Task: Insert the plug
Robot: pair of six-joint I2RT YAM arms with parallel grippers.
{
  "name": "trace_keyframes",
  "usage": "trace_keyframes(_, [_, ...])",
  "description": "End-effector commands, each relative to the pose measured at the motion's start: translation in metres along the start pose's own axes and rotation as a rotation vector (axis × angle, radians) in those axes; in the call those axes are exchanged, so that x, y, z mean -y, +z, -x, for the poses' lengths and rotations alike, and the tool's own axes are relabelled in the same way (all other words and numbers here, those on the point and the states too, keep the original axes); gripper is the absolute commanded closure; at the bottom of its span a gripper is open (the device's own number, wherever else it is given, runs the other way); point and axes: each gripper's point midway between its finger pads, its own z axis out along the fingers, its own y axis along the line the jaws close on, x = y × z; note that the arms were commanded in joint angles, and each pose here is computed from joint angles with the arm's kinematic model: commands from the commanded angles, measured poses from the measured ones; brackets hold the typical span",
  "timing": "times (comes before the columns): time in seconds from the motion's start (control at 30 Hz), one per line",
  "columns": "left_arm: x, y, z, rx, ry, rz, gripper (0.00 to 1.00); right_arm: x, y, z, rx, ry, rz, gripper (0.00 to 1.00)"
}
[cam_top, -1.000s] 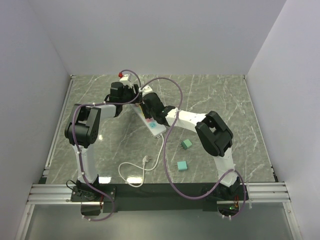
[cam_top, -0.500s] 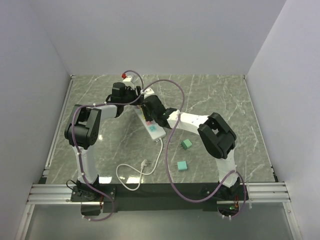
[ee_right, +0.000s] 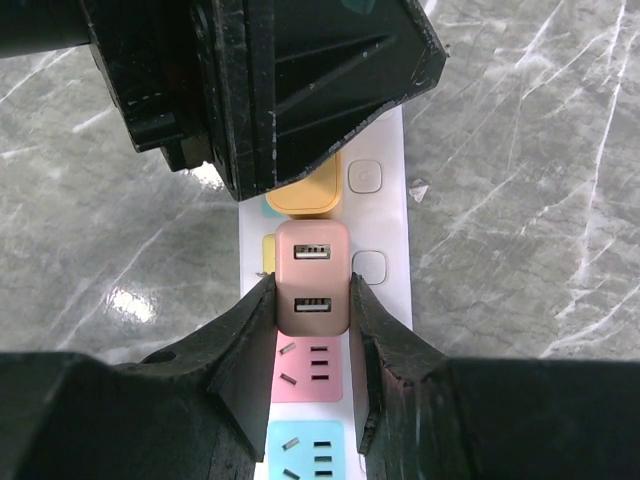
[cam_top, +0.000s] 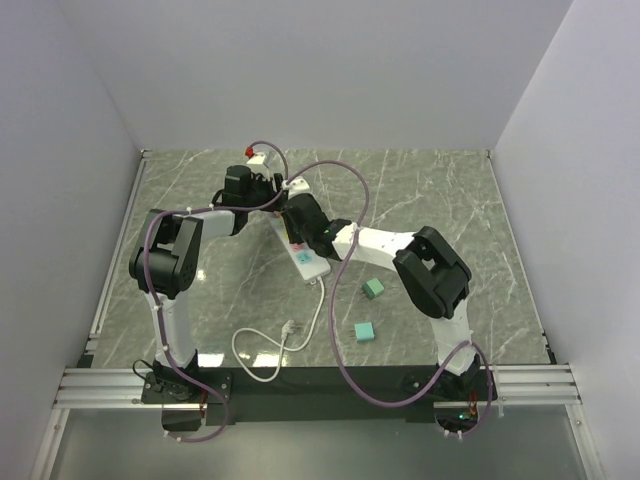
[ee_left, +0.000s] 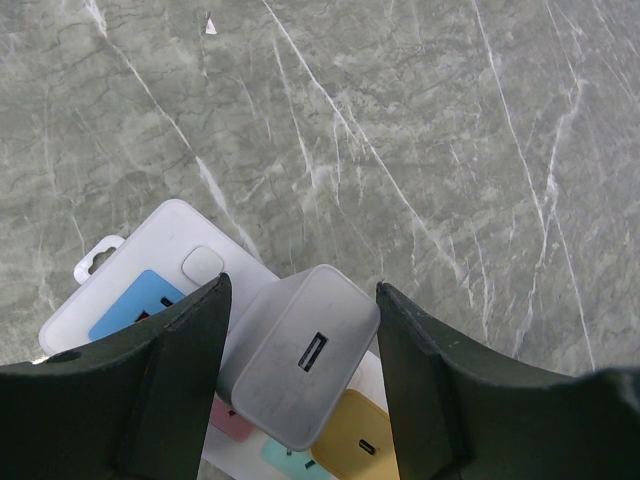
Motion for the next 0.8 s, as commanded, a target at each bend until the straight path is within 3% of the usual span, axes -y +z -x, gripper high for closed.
trace_keyframes(0.0, [0.026,-0.007,-0.033,-0.117,-0.005,-0.067,0.36,-0.016,-0.011,-0.156,-0.457,-0.095,0.038,1.0])
trace_keyframes(0.23, [0.027,-0.008,-0.034,-0.121,-0.002,-0.066,0.36,-0.014,-0.008,-0.166,-0.496,-0.123,0.001,1.0])
trace_keyframes(0.47, [0.026,-0.009,-0.028,-0.101,0.001,-0.054,0.36,-0.022,-0.017,-0.128,-0.41,-0.108,0.037,0.99])
trace_keyframes(0.6, [0.025,-0.009,-0.028,-0.102,-0.001,-0.045,0.36,-0.029,-0.021,-0.099,-0.341,-0.11,0.059,0.65])
trace_keyframes(0.77, [0.025,-0.008,-0.024,-0.091,-0.004,-0.039,0.35,-0.029,-0.021,-0.071,-0.274,-0.098,0.063,0.5])
